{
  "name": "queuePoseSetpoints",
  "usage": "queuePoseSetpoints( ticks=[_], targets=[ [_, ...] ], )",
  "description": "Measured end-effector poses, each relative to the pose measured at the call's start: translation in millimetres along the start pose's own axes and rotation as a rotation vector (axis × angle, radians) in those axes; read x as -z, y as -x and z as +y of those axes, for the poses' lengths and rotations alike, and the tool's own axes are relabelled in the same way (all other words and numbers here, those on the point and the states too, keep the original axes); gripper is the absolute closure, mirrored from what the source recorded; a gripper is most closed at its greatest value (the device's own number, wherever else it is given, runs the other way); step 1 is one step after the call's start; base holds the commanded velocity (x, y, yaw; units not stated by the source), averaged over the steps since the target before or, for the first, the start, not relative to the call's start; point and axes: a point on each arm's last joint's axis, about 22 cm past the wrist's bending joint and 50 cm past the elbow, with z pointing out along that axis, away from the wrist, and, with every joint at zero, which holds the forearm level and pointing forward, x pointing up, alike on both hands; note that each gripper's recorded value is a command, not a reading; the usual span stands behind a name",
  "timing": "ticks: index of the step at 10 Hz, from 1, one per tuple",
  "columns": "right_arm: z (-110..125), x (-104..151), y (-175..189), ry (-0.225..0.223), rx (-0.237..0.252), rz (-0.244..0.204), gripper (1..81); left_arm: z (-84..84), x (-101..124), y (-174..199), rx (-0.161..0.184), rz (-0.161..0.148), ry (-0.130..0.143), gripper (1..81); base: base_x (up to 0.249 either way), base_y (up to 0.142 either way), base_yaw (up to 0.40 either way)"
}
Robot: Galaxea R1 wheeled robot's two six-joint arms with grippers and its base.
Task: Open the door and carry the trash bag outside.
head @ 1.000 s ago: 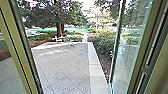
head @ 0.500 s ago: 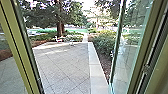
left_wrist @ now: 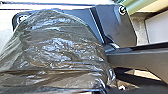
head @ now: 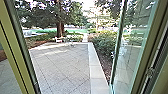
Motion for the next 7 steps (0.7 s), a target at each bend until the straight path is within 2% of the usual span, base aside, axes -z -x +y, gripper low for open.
queuePoseSetpoints(
  ticks=[7],
  targets=[
    [-4.7, -1.1, 7.4, -0.007, -0.001, -0.011, 1.0, 0.0, 0.2, 7.3, 0.003, -0.009, -0.001, 81.1, 0.093, 0.0, 0.0]
  ],
)
